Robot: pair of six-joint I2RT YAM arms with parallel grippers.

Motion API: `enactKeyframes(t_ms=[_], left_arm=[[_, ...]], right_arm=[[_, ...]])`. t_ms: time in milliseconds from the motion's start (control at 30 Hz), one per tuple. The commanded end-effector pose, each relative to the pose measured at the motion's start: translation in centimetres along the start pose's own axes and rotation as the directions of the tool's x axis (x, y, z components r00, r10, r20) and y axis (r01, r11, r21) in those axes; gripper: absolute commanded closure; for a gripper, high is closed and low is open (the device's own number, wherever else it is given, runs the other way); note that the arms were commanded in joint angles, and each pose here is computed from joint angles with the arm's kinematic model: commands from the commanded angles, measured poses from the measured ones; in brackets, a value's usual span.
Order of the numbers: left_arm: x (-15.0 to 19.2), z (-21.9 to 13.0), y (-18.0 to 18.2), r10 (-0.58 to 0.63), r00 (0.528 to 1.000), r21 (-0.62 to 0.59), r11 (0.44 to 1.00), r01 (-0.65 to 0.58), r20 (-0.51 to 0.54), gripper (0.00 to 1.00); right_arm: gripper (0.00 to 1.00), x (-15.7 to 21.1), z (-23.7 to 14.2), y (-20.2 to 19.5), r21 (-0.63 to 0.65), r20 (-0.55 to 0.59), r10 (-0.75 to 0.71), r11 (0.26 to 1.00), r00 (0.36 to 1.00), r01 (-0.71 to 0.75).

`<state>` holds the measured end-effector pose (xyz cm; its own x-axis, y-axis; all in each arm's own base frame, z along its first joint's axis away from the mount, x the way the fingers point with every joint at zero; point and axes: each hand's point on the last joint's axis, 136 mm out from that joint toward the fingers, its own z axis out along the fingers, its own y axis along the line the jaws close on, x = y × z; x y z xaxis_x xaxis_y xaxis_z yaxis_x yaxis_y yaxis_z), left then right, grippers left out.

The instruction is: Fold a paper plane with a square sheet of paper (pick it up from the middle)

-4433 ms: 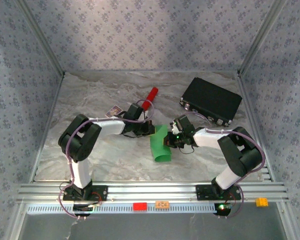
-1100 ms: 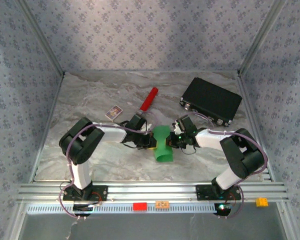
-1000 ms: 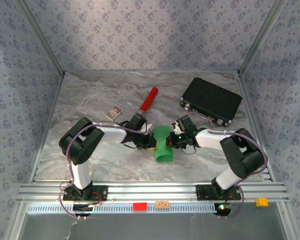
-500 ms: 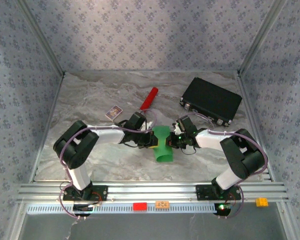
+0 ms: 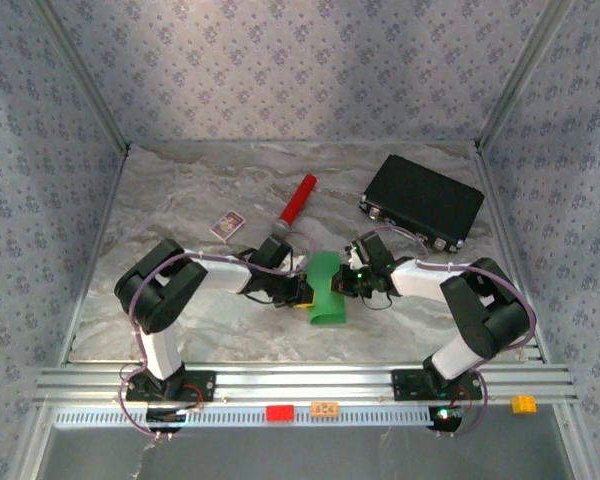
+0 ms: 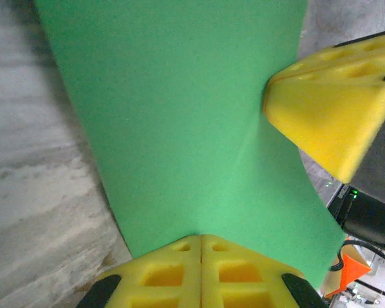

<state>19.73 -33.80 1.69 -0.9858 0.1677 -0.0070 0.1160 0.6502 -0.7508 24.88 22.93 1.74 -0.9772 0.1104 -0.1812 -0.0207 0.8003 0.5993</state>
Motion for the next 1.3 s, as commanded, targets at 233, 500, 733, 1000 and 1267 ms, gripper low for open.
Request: enactKeyframes(t_ms=[233,500,733,1000,1267], left_arm=[[0.9,-1.8,-0.6,0.012,1.000,-0.050,0.999,-0.010,0.028,0.93],[1.3,-1.1,-3.5,0.006,1.000,0.053,0.999,-0.006,0.005,0.93],[2.9,0.5,0.0,-0.041,0.998,-0.045,0.998,0.040,-0.037,0.93],[5.5,0.9,4.8,-0.060,0.995,-0.163,0.986,0.046,-0.079,0.94],[3.9,-0.9,0.5,0.020,1.000,-0.075,0.997,-0.020,0.001,0.92]], right_arm=[[1.00,3.3,0.2,-4.5,0.171,-0.074,0.080,0.983,0.994,-0.067],[1.00,3.4,0.1,-4.7,0.174,-0.065,0.087,0.982,0.994,-0.074],[1.00,3.8,0.2,-4.9,0.177,-0.070,0.087,0.982,0.994,-0.073],[1.00,4.0,0.3,-5.2,0.186,-0.074,0.089,0.980,0.993,-0.073],[1.00,4.0,0.2,-5.2,0.188,-0.070,0.089,0.979,0.994,-0.074]])
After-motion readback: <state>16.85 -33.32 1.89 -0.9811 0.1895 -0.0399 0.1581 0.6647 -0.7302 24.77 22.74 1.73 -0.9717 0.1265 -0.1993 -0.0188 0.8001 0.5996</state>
